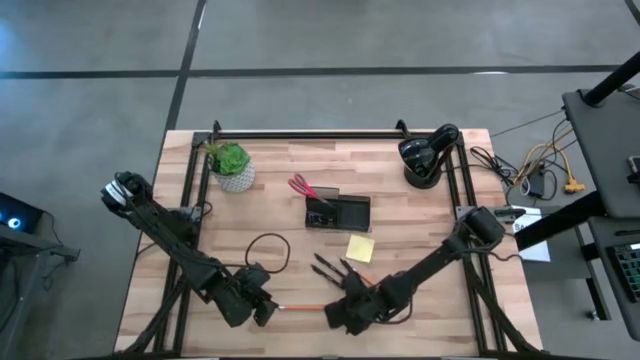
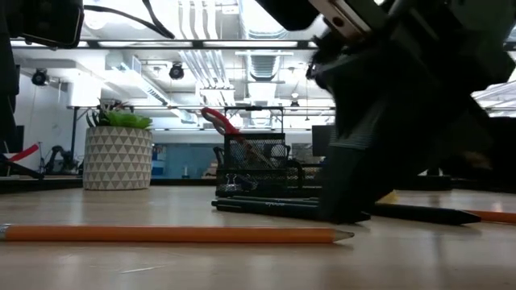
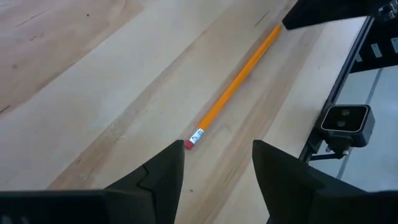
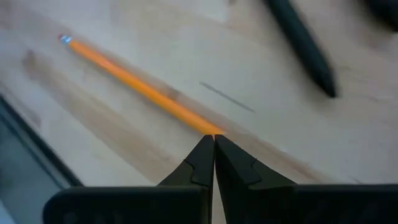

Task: Pick and place office supplies into organizer
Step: Put the bottom left yellow pencil into the black desk organizer

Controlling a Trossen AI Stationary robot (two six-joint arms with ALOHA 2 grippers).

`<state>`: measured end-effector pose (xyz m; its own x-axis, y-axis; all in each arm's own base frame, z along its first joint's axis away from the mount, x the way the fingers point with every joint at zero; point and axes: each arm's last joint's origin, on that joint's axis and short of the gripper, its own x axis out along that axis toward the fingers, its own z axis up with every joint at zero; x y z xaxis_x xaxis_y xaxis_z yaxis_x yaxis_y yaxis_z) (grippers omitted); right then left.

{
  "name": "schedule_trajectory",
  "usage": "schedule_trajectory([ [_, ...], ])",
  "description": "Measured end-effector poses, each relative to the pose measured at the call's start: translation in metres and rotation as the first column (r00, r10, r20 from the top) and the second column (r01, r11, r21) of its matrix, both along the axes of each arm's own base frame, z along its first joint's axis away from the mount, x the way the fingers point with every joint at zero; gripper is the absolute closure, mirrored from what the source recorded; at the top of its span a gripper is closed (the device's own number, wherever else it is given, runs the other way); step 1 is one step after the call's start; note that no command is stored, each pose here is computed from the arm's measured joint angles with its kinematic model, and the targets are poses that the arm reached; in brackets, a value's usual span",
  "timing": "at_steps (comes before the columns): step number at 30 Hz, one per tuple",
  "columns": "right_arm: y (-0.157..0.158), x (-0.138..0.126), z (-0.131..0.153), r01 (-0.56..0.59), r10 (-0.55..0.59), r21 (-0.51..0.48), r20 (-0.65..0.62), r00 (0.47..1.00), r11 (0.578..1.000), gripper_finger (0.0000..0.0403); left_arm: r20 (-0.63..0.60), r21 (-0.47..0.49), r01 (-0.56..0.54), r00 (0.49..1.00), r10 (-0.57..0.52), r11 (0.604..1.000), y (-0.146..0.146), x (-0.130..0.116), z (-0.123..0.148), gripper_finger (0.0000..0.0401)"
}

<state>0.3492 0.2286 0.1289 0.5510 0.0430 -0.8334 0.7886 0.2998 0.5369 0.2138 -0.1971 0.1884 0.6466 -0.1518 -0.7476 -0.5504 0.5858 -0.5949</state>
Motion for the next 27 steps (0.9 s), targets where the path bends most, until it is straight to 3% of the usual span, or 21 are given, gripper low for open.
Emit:
schedule_trajectory([
  [27, -0.0038, -0.0016, -0.0037, -0.020, 0.020, -0.009, -0.019, 1.000, 1.000, 0.0394, -0.014, 0.007, -0.001, 1.000, 0.001, 1.000, 0.0021, -0.0019, -0.0047, 0.0228],
])
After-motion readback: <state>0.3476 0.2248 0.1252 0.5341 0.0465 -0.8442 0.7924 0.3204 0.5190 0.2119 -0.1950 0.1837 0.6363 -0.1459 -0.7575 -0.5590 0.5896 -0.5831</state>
